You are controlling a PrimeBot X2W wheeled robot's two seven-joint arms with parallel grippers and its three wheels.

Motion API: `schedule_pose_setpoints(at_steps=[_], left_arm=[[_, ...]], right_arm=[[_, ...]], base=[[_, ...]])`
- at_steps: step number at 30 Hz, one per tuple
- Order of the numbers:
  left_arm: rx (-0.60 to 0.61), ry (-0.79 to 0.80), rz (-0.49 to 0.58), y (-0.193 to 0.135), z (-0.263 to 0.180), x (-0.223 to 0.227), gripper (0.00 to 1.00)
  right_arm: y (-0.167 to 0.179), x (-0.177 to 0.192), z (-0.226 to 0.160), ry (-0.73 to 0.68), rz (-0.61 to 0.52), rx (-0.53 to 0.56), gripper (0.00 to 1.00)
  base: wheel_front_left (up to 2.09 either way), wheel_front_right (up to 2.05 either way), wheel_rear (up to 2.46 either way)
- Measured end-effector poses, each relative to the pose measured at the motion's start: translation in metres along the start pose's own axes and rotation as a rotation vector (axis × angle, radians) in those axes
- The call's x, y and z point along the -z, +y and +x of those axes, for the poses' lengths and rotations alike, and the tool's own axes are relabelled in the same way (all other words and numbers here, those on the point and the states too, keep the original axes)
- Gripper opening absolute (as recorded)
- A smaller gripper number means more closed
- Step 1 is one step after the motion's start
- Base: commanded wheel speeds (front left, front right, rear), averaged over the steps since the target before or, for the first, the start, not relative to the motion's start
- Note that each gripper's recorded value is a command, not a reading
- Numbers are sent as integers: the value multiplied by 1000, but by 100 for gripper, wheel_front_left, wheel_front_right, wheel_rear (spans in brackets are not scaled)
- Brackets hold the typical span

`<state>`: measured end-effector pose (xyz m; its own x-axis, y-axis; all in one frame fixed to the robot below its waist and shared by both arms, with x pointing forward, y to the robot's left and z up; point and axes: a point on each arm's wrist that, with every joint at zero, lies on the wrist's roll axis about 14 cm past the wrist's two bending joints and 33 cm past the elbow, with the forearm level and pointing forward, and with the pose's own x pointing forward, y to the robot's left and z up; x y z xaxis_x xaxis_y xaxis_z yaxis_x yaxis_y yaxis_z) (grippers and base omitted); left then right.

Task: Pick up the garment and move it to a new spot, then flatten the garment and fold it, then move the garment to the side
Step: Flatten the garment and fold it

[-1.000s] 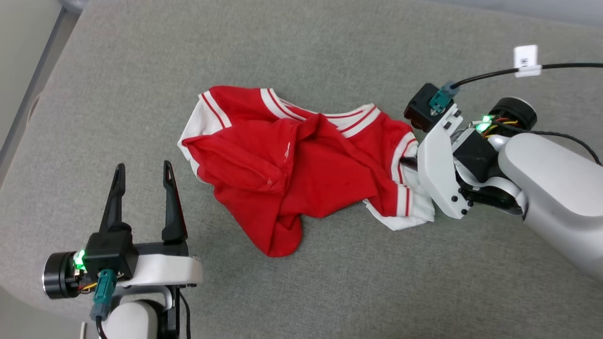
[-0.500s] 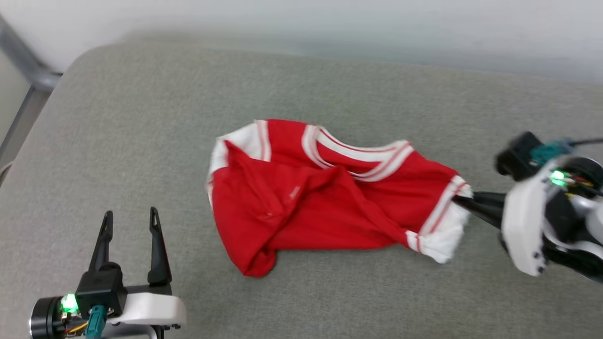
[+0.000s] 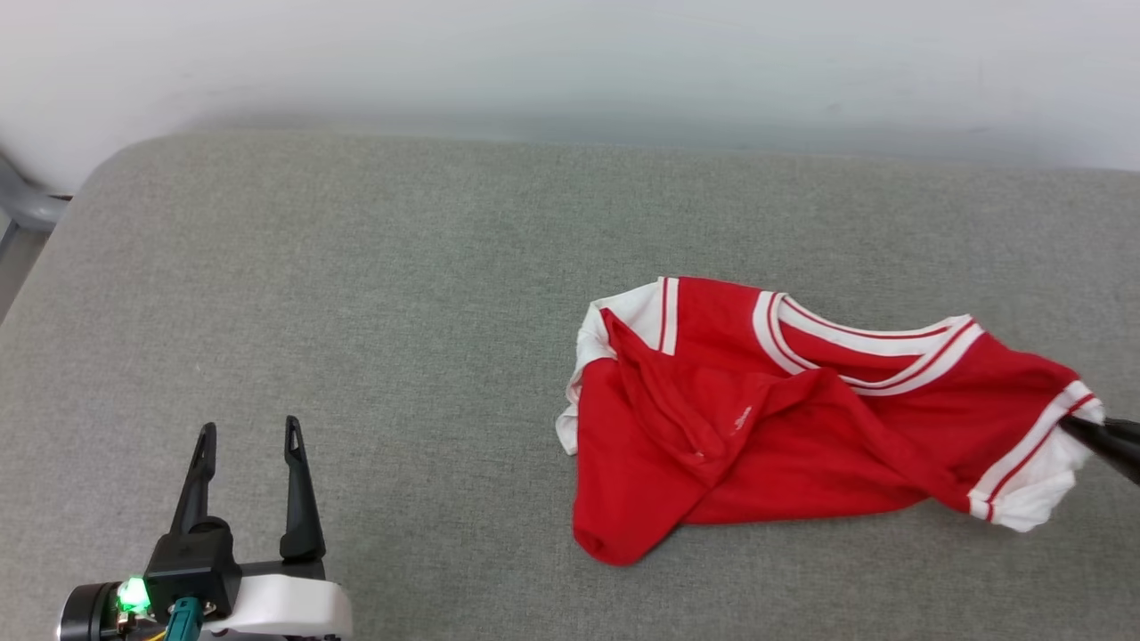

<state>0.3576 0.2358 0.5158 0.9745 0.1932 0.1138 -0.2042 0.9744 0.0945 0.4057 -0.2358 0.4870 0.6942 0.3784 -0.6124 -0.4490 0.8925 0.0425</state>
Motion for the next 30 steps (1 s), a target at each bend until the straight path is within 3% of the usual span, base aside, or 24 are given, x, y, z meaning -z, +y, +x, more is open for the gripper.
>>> schedule_pose_setpoints(at_steps=[7, 16, 21, 26, 27, 28, 29, 30], left_arm=[[-4, 17, 6, 2, 6, 6, 100], [-15, 54, 17, 3, 19, 21, 100], [-44, 81, 26, 11, 21, 30, 100], [-54, 91, 29, 14, 22, 33, 100], [-55, 91, 28, 14, 22, 33, 100], [-58, 90, 28, 15, 22, 33, 100], [-60, 87, 27, 16, 22, 32, 100], [-61, 83, 27, 16, 22, 31, 100]], right_arm=[[-4, -2, 31, 38, 13, 21, 0], [25, -19, 116, 127, -26, -29, 0], [40, -2, 157, 223, -47, -46, 0], [36, 11, 173, 269, -56, -24, 0], [36, 10, 174, 253, -44, -23, 41], [36, 7, 174, 233, -34, -23, 41], [37, 2, 173, 210, -36, -24, 100], [37, -2, 171, 183, -39, -22, 100]], base=[[0, 0, 0], [0, 0, 0], [0, 0, 0], [0, 0, 0], [0, 0, 0], [0, 0, 0], [0, 0, 0], [0, 0, 0]])
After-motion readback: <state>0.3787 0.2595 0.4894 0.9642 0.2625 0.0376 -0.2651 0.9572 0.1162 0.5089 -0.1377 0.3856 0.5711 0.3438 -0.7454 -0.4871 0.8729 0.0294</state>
